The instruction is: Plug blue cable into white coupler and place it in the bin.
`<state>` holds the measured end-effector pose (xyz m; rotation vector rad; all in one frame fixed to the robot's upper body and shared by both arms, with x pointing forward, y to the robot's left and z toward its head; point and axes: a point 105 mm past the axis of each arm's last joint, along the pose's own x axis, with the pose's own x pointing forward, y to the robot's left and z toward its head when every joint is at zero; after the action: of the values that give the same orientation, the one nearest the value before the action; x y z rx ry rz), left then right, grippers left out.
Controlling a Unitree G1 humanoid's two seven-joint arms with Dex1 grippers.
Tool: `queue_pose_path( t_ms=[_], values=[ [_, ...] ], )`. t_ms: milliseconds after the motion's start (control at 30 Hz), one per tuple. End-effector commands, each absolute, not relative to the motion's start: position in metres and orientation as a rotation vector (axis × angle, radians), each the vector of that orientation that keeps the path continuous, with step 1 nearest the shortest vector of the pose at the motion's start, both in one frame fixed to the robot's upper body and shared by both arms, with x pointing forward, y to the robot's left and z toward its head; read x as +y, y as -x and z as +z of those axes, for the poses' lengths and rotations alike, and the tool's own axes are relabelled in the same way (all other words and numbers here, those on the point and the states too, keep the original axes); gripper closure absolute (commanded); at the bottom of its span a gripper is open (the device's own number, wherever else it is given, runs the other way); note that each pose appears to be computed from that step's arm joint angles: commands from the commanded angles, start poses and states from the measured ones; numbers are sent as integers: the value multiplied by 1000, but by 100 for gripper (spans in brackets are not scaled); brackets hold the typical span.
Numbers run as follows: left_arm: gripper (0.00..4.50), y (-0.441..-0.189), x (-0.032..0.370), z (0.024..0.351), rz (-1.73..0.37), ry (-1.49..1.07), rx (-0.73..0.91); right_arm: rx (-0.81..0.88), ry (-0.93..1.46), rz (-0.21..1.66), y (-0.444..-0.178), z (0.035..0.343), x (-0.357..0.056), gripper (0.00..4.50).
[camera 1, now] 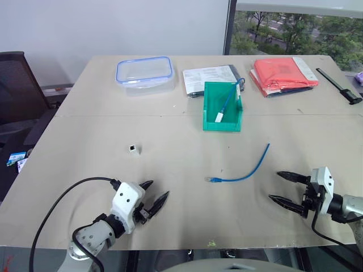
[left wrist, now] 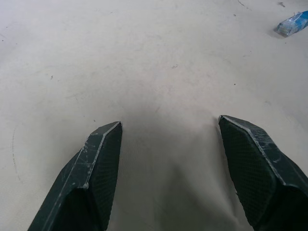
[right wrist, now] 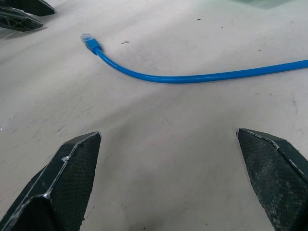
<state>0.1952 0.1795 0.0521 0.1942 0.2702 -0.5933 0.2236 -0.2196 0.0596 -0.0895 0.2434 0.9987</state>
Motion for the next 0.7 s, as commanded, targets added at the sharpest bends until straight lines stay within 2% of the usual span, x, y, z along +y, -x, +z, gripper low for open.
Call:
queue_pose_path(
  t_ms=[33,533,700],
  values=[
    [125,-185,169,53,-658,-173,280,214,141,998,-226,63,-221,5],
    [125,-179,167,51,-734,-177,285,173,168,979,-228,63,-220,5],
    [125,-179,148,61,-876,-201,273,141,141,1040,-221,72,-216,5]
  ],
)
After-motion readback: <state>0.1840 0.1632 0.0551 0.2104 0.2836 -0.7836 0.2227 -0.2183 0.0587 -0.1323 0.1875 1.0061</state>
